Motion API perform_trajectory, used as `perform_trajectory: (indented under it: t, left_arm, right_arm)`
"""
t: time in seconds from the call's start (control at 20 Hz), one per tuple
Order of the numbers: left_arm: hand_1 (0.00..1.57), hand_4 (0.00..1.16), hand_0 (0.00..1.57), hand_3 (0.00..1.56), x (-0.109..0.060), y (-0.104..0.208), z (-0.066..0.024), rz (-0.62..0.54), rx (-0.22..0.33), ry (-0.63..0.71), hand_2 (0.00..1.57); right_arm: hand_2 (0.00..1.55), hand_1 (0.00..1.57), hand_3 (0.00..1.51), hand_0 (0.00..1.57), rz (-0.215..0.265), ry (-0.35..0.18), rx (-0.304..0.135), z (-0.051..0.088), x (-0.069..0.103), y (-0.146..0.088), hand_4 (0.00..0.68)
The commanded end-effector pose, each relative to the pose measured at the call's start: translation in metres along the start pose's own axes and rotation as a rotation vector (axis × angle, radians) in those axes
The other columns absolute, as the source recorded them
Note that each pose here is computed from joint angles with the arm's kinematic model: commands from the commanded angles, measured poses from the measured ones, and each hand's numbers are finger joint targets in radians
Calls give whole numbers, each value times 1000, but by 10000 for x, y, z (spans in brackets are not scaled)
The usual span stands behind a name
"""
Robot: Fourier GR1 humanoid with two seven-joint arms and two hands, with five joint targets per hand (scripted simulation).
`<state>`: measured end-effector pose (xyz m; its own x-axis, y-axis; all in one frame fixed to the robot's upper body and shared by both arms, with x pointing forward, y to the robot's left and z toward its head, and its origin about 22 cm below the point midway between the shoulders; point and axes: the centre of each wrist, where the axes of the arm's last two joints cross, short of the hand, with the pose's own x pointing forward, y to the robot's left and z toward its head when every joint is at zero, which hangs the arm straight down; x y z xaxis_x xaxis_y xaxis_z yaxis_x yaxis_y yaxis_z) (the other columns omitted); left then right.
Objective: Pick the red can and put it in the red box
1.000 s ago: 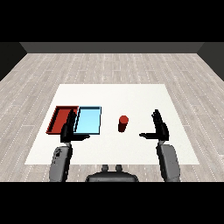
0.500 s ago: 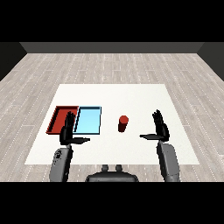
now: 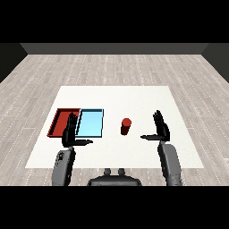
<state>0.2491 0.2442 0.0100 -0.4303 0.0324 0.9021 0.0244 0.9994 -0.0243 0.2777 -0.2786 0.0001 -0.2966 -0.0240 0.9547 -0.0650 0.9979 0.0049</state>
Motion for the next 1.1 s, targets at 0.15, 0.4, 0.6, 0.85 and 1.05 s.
perform_trajectory:
  t: [0.15,0.4,0.6,0.85,1.05]
  left_arm:
    - [0,0,0,0,-5,-206,-120,23,-9,-26,0]
    - [0,0,0,0,89,-47,-183,10,20,-21,0]
    - [0,0,0,0,101,52,68,8,19,-35,0]
    - [0,0,0,0,110,-36,-16,-2,11,-14,0]
    - [0,0,0,0,65,-6,-40,20,19,-37,0]
  right_arm:
    - [0,0,0,0,-44,36,8,-387,-82,151,0]
    - [0,0,0,0,-73,101,20,-167,-301,272,0]
    - [0,0,0,0,-103,94,54,-258,-289,669,0]
    - [0,0,0,0,-132,119,62,-203,-530,773,0]
    - [0,0,0,0,-161,138,67,-279,-641,540,0]
